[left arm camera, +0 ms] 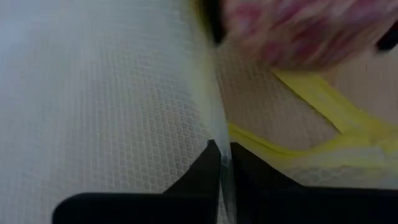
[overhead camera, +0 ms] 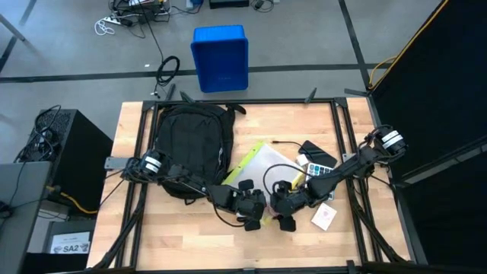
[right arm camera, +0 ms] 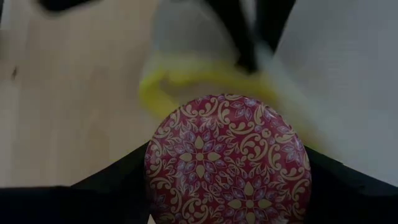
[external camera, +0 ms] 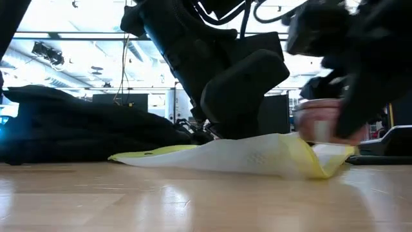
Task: Unpack backpack
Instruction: Put the red scented candle jar into the white zip bag
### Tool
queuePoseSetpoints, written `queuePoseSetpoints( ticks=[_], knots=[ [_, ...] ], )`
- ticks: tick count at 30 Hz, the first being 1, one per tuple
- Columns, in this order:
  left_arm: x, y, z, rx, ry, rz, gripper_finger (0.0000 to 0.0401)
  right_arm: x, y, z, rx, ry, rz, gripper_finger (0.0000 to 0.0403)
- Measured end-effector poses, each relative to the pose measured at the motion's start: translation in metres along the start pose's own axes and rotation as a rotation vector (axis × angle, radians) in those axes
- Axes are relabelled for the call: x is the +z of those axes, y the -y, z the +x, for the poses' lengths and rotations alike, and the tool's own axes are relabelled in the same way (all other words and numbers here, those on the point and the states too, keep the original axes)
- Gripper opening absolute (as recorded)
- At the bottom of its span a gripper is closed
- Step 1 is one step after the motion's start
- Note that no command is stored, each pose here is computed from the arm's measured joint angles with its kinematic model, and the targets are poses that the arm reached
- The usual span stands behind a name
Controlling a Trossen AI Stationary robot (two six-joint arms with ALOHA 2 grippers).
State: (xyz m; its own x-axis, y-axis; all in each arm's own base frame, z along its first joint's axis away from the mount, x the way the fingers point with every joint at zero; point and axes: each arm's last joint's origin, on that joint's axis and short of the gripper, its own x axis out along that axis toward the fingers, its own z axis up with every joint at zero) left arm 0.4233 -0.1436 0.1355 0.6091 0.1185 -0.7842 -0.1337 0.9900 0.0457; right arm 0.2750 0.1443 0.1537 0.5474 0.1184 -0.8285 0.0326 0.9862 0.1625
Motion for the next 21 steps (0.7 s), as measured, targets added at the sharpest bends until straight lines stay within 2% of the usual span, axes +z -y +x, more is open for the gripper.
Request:
queuePoseSetpoints(
  ticks=[4,14,21],
  knots=[
    [0.005,0.001,-0.002,0.017,0.013,0.022,0.0000,-0.009,-0.006,-0.003,-0.009,-0.042,0.021,0.0268],
    [0.039,0.013,-0.027,0.063,0.080,0.103,0.0000,-0.013,-0.004,-0.003,-0.056,-0.068,0.030,0.0267],
    [0.052,0.021,-0.038,0.027,0.129,0.110,0.0000,-0.012,-0.001,-0.003,-0.152,-0.021,0.022,0.0269]
  ],
)
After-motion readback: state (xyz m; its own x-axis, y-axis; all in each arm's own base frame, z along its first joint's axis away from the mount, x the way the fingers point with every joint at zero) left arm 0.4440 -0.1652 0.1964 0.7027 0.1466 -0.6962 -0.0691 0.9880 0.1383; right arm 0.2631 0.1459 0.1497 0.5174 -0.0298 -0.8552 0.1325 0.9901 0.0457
